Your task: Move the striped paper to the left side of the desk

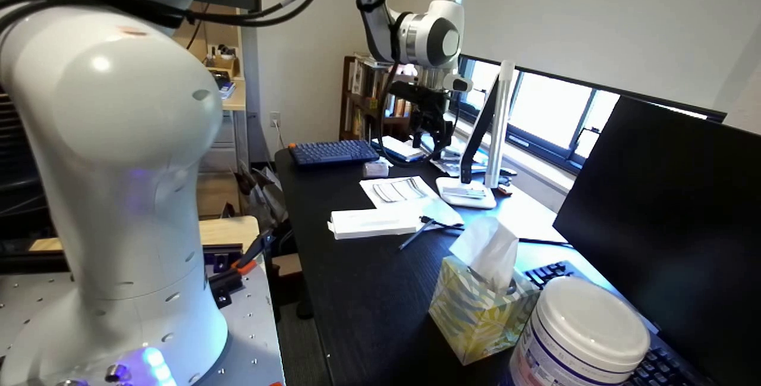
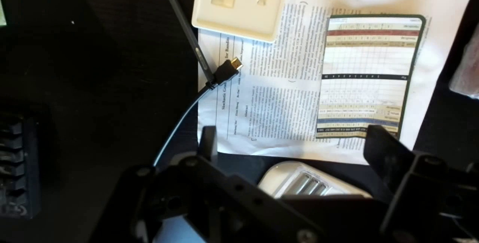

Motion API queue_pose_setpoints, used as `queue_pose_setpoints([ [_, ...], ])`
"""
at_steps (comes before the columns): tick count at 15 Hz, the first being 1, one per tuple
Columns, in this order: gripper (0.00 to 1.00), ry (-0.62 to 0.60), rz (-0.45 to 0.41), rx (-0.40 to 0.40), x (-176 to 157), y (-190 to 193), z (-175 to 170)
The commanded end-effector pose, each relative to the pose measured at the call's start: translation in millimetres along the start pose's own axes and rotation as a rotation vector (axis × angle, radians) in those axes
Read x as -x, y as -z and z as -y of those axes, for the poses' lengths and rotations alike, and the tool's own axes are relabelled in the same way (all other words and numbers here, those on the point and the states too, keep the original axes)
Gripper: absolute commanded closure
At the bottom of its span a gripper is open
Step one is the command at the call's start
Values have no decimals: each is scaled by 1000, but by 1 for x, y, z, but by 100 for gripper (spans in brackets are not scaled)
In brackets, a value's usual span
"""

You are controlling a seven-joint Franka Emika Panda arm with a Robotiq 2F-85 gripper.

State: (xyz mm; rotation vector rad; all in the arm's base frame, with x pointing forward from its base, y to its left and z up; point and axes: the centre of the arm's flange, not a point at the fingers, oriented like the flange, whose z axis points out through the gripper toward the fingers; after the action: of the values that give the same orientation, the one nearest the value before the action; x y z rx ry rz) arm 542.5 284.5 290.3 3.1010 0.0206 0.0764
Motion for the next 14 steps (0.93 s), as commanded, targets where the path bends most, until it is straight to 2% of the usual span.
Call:
queue_pose_setpoints([
  [1,0,-139,-49,-144,49,29,-63],
  [3,0,-219,-68,-181,58,41,-93],
  [5,0,-244,-57,-143,61,49,-118],
  [7,0,-240,-3,-120,63,55,-132],
  [11,0,-191,99,-60,65,65,-138],
  [14,0,-162,134,-37,69,65,-132],
])
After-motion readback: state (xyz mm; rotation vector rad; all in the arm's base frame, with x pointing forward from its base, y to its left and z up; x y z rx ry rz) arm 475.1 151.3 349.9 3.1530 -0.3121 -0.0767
